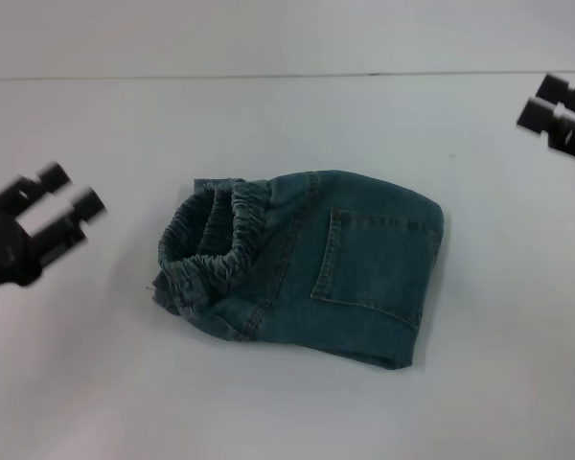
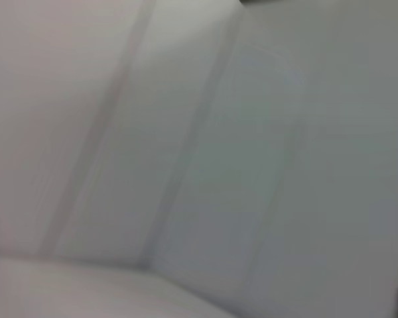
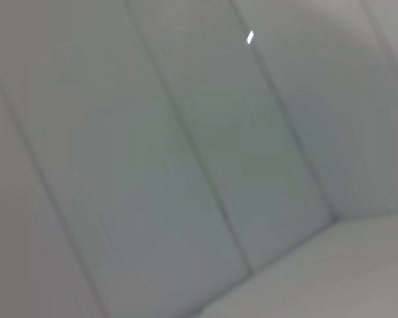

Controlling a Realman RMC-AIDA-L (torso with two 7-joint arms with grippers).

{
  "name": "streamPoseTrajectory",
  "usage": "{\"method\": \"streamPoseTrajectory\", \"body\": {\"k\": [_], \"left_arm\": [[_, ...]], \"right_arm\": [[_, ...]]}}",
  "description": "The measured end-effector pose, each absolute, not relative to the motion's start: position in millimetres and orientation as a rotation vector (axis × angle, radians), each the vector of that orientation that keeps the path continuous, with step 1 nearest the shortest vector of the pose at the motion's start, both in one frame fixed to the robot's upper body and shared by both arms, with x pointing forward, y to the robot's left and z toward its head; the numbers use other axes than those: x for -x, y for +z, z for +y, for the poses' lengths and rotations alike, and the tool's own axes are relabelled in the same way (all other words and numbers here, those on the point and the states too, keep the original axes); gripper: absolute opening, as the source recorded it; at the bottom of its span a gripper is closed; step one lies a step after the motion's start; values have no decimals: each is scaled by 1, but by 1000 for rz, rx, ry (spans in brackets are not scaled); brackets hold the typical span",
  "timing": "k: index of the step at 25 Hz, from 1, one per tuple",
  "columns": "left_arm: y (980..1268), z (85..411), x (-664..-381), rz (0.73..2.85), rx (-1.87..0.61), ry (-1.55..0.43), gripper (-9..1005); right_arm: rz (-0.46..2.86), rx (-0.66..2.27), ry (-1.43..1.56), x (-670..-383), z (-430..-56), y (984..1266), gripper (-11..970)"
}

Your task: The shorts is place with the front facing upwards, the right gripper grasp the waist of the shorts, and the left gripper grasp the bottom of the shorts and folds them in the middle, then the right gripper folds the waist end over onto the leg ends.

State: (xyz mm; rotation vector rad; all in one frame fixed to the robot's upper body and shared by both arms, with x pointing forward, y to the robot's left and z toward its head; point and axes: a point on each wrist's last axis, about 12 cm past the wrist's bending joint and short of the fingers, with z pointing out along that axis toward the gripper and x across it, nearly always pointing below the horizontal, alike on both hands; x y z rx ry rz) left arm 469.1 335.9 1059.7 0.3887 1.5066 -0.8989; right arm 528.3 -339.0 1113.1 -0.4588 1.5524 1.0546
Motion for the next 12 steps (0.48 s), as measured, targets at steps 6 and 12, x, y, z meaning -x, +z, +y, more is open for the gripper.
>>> {"method": "streamPoseTrajectory", "body": {"k": [6, 12], "left_arm": [[1072, 339, -476, 1724, -629, -1045, 775], [1073, 334, -478, 1787, -700, -1096, 890]], "right_arm": [[1728, 738, 1067, -521, -339, 1108, 947], [1854, 864, 1113, -521, -336, 1105, 947]]}}
